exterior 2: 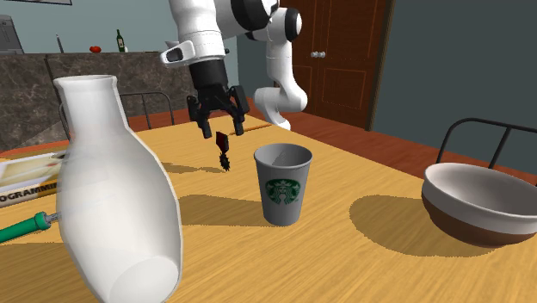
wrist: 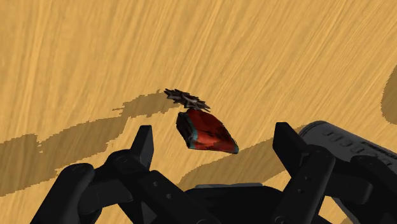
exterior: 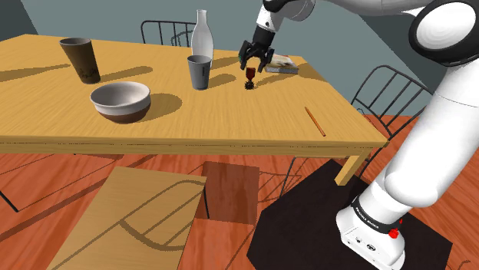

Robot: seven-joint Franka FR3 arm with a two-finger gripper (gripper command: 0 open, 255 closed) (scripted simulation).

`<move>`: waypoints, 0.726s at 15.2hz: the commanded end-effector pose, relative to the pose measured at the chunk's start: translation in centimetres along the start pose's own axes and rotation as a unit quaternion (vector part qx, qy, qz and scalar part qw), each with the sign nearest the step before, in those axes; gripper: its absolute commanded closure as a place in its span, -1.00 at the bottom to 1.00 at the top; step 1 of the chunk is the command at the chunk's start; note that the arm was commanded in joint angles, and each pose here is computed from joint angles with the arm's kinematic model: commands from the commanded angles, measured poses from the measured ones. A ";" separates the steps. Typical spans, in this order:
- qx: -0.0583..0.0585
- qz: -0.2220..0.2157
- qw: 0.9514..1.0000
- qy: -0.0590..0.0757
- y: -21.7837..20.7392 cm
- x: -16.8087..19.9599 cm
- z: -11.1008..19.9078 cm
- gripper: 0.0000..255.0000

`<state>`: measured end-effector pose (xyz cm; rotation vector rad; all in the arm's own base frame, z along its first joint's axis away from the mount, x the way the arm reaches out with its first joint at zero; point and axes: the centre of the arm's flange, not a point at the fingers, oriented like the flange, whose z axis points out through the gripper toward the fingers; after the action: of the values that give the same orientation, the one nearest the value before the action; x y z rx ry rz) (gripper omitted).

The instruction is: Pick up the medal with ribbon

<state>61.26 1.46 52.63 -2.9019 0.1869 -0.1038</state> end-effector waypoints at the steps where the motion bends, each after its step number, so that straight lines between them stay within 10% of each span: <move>1: 0.000 0.000 1.000 0.000 0.2 0.1 0.9 -1.00; 5: 0.000 0.000 1.000 0.000 0.5 0.0 2.2 -1.00; 6: 0.000 0.000 1.000 0.000 0.5 0.1 2.2 1.00; 11: 0.000 0.000 1.000 0.000 0.6 0.1 2.2 1.00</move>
<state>61.44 1.30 50.52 -2.9019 0.1890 -0.1078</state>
